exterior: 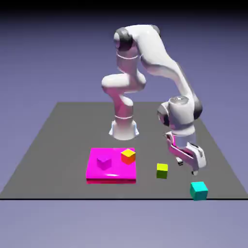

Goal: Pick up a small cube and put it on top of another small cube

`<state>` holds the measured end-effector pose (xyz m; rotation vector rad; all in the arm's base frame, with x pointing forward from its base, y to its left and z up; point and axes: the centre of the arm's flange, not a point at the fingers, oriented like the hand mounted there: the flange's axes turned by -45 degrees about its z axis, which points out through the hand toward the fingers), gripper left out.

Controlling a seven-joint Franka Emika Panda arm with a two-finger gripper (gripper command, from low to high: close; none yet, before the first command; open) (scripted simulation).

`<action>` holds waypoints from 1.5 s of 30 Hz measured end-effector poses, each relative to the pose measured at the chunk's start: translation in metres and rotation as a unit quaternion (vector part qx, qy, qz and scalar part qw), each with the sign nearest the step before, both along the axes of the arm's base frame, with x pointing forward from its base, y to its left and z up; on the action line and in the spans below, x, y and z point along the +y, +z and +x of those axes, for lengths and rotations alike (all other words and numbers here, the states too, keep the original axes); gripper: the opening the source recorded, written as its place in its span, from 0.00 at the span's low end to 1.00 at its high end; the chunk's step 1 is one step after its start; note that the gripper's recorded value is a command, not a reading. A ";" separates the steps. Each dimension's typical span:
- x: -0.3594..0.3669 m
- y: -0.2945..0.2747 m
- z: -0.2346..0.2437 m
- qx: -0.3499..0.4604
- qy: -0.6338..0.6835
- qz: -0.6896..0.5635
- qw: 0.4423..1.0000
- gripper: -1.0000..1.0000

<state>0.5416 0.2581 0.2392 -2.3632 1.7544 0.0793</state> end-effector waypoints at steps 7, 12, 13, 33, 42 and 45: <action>0.039 -0.058 -0.003 0.065 -0.080 0.005 0.995 0.50; 0.046 -0.112 -0.004 0.065 -0.080 0.005 0.995 0.00; 0.046 -0.112 -0.004 0.065 -0.080 0.005 0.995 0.00; -0.193 0.056 -0.082 0.059 -0.016 -0.035 0.998 0.00; -0.265 0.070 -0.169 0.064 0.028 -0.001 0.998 0.00; -0.262 0.047 -0.168 0.064 0.029 -0.002 0.998 0.00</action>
